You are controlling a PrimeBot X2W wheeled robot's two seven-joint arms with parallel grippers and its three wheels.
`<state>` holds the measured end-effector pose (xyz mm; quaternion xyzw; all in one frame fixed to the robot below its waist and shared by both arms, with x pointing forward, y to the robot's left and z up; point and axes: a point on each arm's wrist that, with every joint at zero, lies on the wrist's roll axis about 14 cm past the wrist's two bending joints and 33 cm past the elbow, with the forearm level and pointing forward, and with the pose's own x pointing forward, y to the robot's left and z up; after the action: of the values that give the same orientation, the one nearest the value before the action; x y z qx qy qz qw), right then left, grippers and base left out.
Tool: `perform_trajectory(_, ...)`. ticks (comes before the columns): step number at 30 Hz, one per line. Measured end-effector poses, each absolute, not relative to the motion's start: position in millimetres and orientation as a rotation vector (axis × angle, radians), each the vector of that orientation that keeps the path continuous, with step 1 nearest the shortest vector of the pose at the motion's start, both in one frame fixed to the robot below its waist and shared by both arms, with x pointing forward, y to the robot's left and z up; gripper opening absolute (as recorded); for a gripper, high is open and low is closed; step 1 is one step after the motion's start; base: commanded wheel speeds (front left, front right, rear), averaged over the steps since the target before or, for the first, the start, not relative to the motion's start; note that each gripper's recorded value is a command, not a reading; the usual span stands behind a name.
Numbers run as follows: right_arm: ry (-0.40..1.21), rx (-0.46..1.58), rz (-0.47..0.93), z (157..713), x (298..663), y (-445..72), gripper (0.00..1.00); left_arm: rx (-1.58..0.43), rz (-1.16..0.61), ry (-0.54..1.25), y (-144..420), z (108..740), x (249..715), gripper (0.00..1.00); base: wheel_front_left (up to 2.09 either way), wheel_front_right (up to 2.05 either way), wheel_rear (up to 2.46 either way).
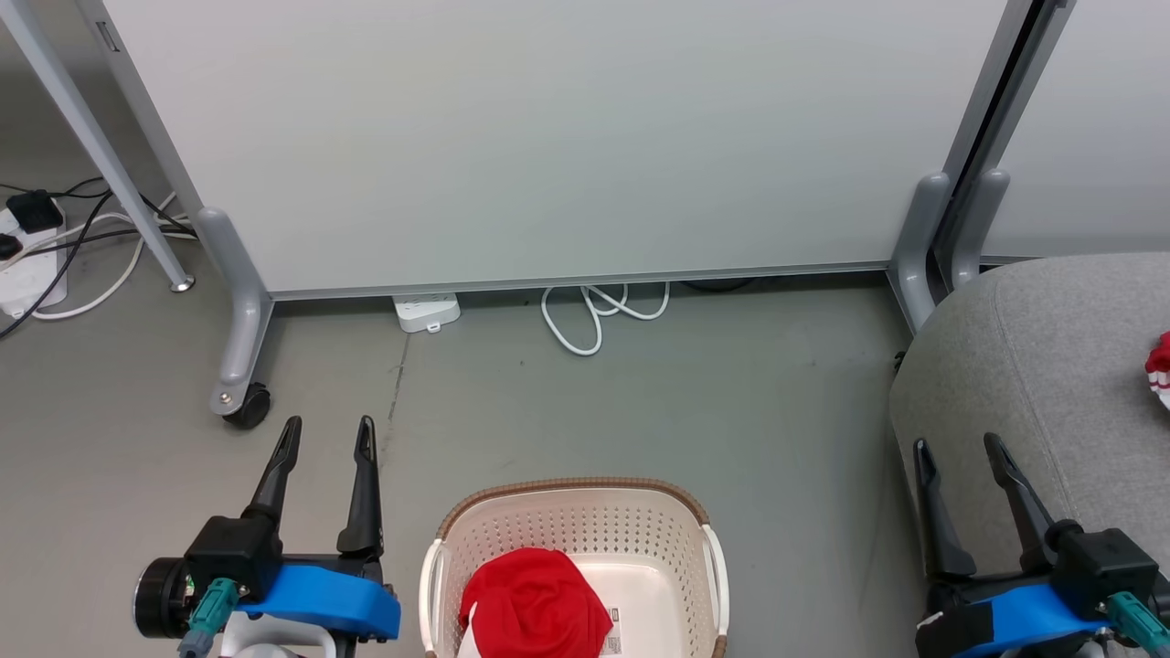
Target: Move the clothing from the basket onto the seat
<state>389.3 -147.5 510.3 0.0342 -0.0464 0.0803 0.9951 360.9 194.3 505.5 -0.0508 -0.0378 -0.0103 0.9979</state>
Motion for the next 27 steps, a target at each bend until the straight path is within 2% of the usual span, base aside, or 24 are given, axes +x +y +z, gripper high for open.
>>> perform_trajectory(16, -0.071, 0.088, 0.162, 503, 388, -146, 1.0, -0.104, -0.037, -0.057, 188, 500, 362, 1.0, 0.0, 0.0, 0.0)
perform_trajectory(27, -0.08, 0.082, 0.151, 503, 409, -149, 1.0, -0.031, -0.25, 0.019, 140, 482, 404, 1.0, 0.0, 0.0, 0.0)
